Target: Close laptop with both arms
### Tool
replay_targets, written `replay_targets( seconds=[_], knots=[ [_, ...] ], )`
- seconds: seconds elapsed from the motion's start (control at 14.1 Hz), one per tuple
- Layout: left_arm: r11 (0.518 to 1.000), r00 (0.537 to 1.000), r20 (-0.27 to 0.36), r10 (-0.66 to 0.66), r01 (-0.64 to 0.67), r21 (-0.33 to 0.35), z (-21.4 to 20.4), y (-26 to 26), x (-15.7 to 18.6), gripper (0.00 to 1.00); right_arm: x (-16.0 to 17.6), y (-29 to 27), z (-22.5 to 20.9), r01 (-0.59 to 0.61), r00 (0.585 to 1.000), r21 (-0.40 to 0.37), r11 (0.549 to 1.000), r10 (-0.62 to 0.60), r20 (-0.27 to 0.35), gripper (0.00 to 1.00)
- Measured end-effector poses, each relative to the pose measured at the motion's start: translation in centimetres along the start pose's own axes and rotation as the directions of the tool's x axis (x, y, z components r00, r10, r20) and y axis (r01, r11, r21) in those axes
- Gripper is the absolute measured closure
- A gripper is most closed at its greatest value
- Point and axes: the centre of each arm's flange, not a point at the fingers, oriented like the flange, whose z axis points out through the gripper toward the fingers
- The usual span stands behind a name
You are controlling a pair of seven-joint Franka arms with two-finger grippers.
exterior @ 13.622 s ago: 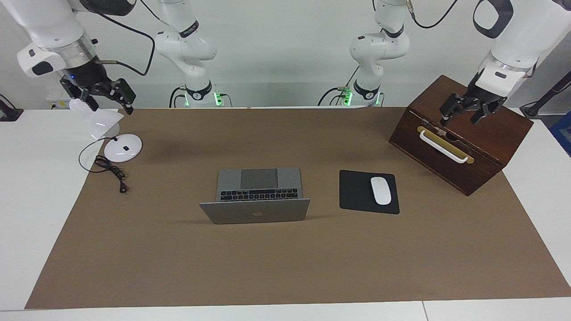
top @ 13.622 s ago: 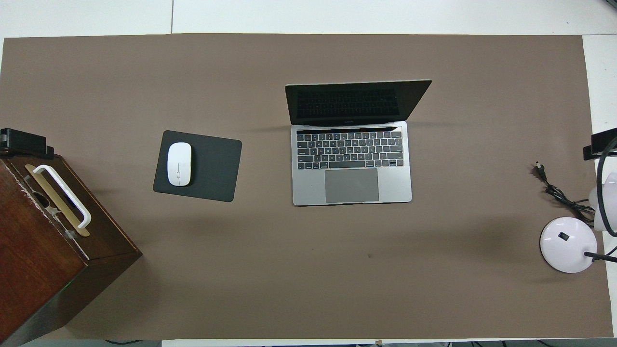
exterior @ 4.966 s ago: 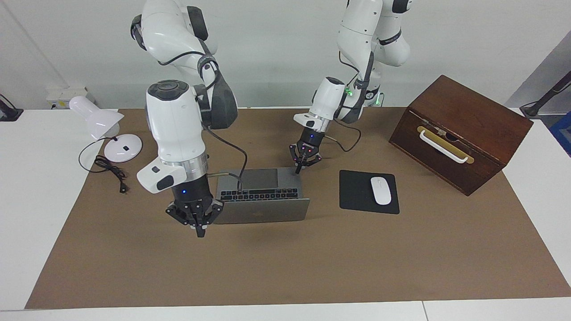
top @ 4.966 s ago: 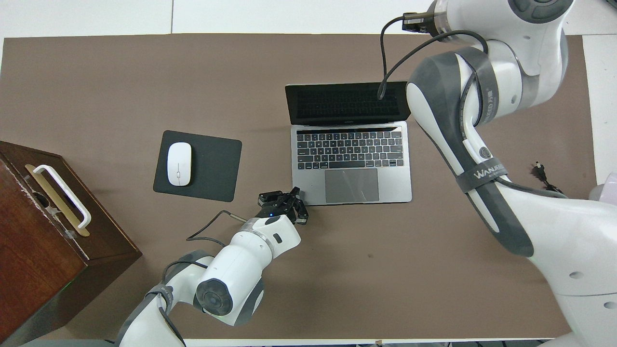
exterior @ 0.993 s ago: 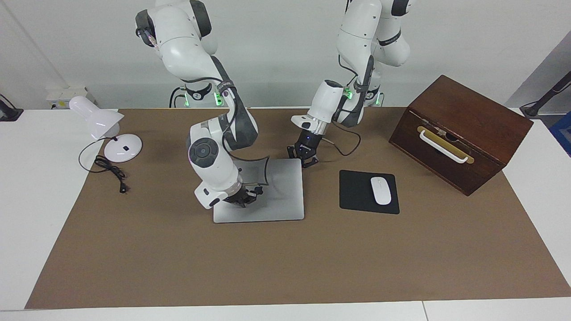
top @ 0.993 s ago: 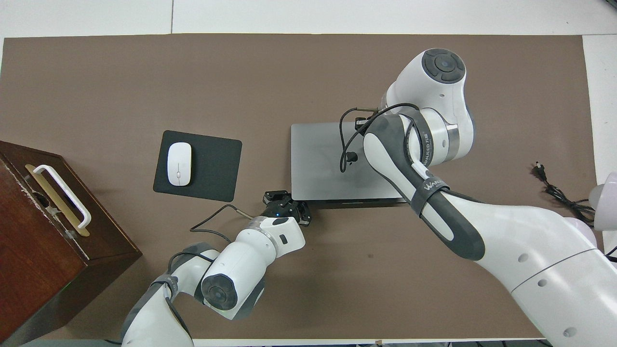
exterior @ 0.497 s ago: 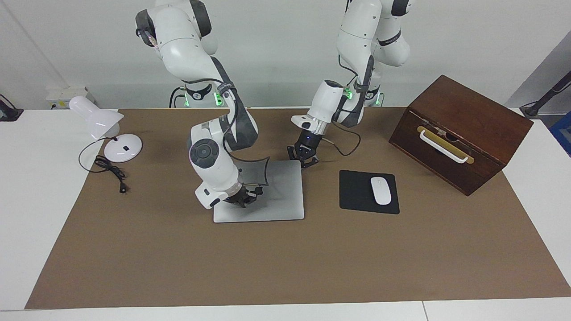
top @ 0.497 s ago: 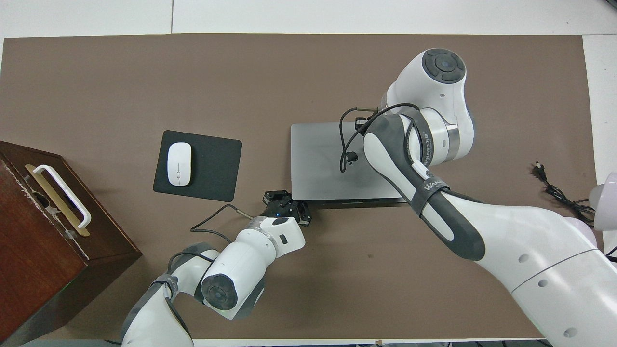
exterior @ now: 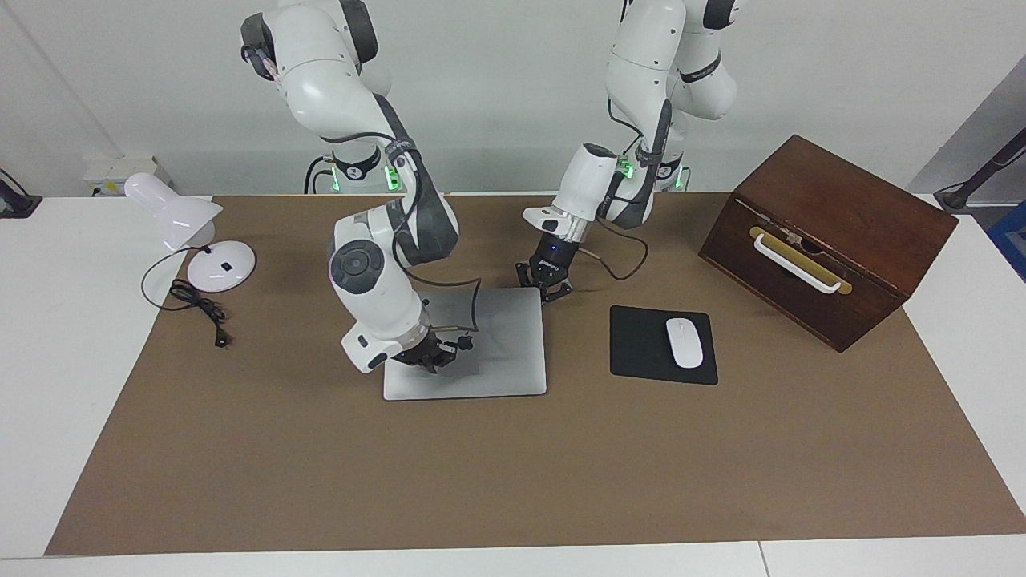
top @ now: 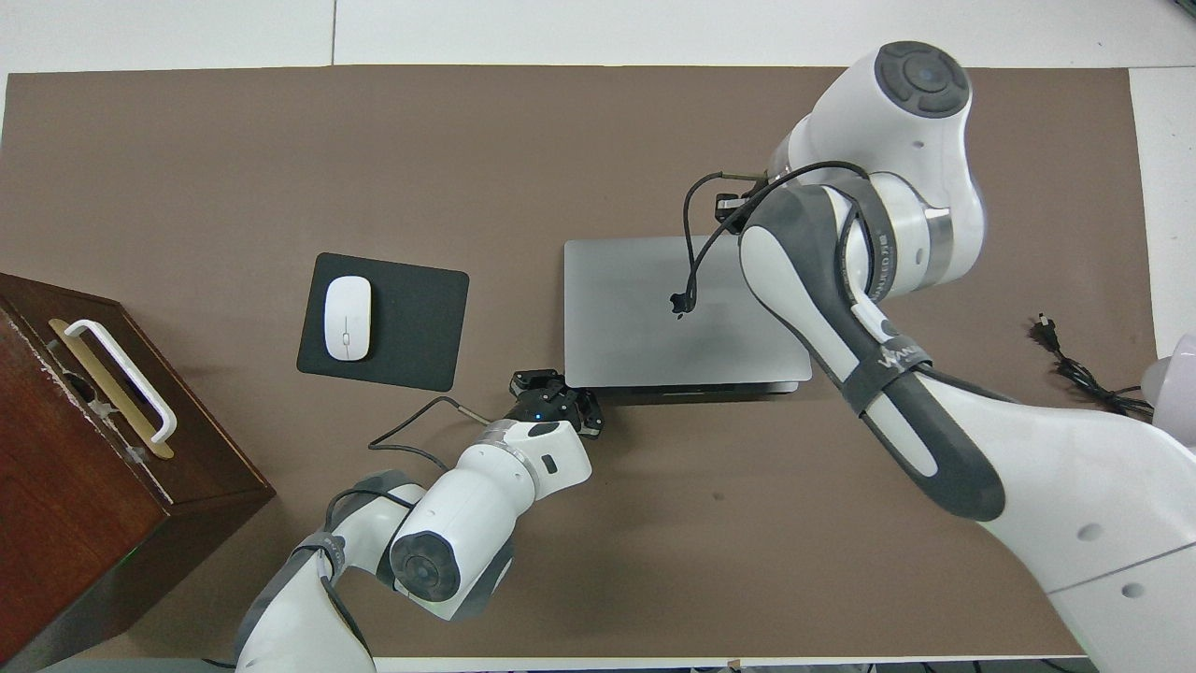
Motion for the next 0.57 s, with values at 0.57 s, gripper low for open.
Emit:
replay_targets(
  seconds=[0.57],
  knots=[
    [0.999, 0.999, -0.001, -0.052, 0.052, 0.000, 0.0, 0.0, 0.0, 0.99, 0.7, 10.9, -13.1, 0.128, 0.983, -0.038, 0.991, -0.132, -0.130, 0.99]
  ],
)
